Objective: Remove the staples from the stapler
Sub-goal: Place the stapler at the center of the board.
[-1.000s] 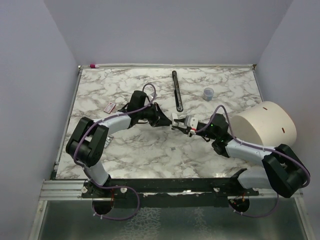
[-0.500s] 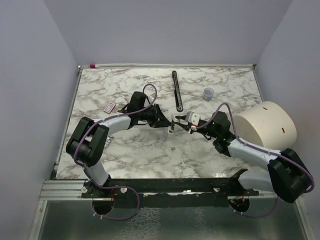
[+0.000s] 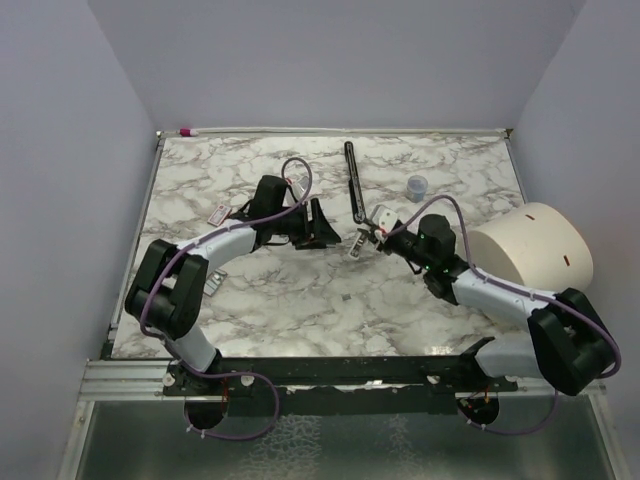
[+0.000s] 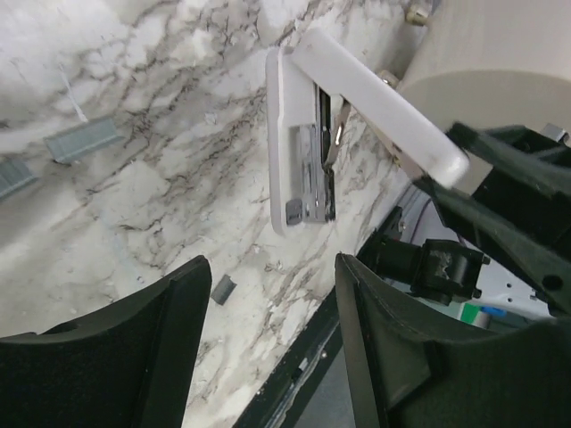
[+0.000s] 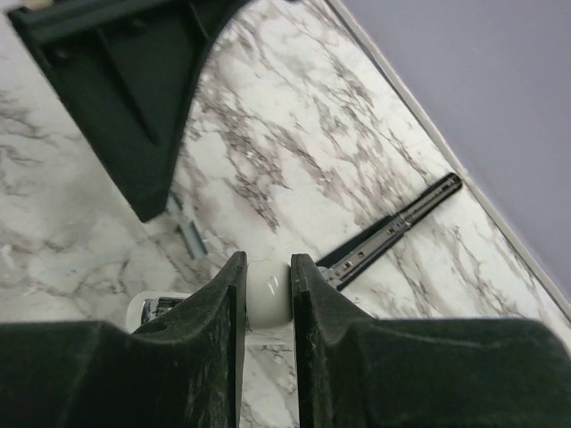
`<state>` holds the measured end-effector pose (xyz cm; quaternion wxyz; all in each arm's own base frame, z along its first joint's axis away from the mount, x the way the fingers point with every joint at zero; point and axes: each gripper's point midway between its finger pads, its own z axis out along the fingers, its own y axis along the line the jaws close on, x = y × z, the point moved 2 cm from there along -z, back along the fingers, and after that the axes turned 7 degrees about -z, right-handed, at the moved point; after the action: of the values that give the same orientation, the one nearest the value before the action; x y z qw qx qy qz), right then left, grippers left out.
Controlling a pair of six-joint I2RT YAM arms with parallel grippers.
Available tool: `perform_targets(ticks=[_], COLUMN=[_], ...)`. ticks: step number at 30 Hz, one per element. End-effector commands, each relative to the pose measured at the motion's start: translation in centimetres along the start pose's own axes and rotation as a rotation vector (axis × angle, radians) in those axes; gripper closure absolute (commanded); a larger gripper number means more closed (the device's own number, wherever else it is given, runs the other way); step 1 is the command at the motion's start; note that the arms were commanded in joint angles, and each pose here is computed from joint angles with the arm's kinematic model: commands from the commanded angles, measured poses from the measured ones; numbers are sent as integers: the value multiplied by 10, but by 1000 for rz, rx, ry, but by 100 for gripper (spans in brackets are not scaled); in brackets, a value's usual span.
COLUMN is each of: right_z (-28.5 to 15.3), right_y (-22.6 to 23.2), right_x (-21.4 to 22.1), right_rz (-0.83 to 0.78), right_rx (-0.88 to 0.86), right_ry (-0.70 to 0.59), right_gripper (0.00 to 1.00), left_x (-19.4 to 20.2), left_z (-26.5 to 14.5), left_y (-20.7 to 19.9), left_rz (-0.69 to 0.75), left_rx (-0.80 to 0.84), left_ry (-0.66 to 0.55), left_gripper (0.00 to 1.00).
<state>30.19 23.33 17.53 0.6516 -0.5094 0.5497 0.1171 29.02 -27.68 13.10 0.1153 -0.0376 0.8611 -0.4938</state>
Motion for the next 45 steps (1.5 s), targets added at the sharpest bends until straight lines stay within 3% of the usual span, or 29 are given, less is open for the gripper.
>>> perform_targets(ticks=[1, 6, 17, 25, 33, 35, 43, 45], right_z=[11, 29, 83, 106, 130, 133, 132, 127], right_y=[-50, -94, -208, -261, -270, -270, -250, -250], right_x=[11, 35, 82, 137, 182, 188, 196, 186], right_rz=[-28, 21, 2, -42, -93, -89, -32, 4], right_rx=[163, 271, 530, 674, 698, 687, 613, 609], right_ry=[95, 177, 262, 368, 471, 497, 515, 523], right_gripper=[99, 99, 99, 99, 99, 90, 31, 23], left_x=[-32, -61, -112, -127, -120, -121, -121, -121], left_z=[-26, -45, -66, -68, -77, -78, -79, -82], left_y=[-20, -43, -77, -49, -24, -24, -23, -23], left_rz=[161, 278, 434, 506, 528, 531, 529, 534], left_rx=[-46, -109, -177, -306, -397, -398, -397, -402], left_ry=[-126, -245, -430, -479, -493, -498, -504, -516], left_gripper=[38, 31, 30, 30, 30, 30, 30, 30])
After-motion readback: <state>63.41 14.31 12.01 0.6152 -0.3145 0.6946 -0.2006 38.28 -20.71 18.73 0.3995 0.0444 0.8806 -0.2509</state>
